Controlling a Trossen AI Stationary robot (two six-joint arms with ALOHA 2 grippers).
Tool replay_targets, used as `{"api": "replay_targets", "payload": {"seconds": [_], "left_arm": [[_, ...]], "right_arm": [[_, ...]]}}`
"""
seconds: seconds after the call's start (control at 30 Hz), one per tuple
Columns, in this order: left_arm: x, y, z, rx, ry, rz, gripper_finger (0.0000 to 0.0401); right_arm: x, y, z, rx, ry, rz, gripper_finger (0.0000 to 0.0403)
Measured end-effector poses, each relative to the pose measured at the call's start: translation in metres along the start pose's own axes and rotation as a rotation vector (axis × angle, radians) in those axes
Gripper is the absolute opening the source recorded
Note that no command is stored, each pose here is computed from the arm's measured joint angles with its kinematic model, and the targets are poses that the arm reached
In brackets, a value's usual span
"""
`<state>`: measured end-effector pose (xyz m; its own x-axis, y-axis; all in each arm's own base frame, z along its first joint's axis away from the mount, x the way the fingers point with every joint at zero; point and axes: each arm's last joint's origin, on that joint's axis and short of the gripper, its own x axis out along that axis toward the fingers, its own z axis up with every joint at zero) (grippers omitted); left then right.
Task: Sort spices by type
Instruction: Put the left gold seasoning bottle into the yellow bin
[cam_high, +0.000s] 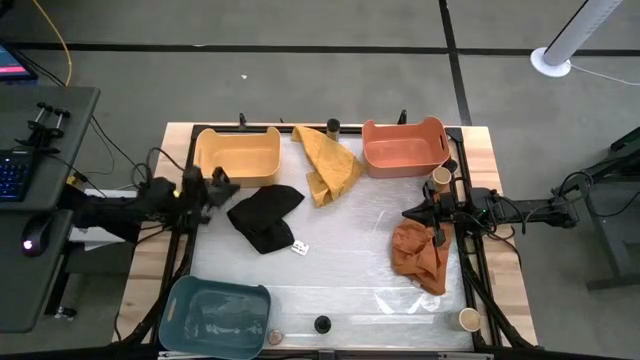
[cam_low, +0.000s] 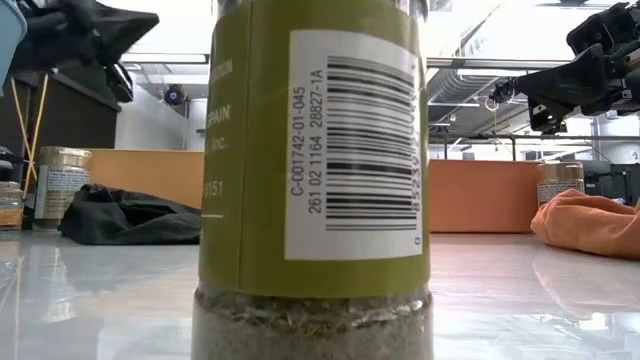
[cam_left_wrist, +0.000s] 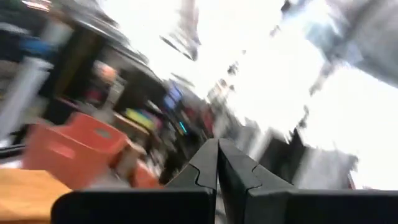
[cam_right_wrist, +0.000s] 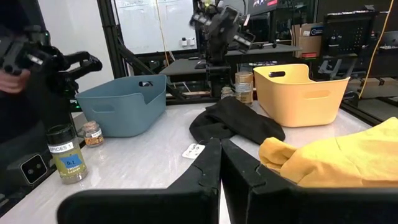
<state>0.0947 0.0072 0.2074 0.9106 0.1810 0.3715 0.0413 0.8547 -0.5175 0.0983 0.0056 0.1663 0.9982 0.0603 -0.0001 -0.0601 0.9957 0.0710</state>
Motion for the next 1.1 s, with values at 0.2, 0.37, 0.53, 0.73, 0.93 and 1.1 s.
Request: {"api": "replay_targets", "payload": {"seconds": [0.2, 0.37, 0.53, 0.73, 0.93, 1.1], "left_arm": [[0.043, -0.019, 0.027, 0.146, 0.008, 0.153, 0.0], [0.126, -0.039, 0.044, 0.488, 0.351, 0.266, 0.0], [0.182, -0.04, 0.064, 0.507, 0.883, 0.537, 0.0], [0.228, -0.014, 0.094, 0.594, 1.056, 0.793, 0.0], [0.238, 0.011, 0.104, 0.347, 1.188, 0.739, 0.0001], [0.206, -0.006, 0.101, 0.315, 1.502, 0.745, 0.0031]], "right_arm": [[0.0, 0.0, 0.0, 0.0, 0.004, 0.0, 0.0], [0.0, 0.0, 0.0, 0.0, 0.005, 0.0, 0.0], [0.0, 0.0, 0.0, 0.0, 0.005, 0.0, 0.0], [0.0, 0.0, 0.0, 0.0, 0.006, -0.001, 0.0], [0.0, 0.0, 0.0, 0.0, 0.005, -0.001, 0.0], [0.0, 0.0, 0.0, 0.0, 0.005, -0.001, 0.0]]}}
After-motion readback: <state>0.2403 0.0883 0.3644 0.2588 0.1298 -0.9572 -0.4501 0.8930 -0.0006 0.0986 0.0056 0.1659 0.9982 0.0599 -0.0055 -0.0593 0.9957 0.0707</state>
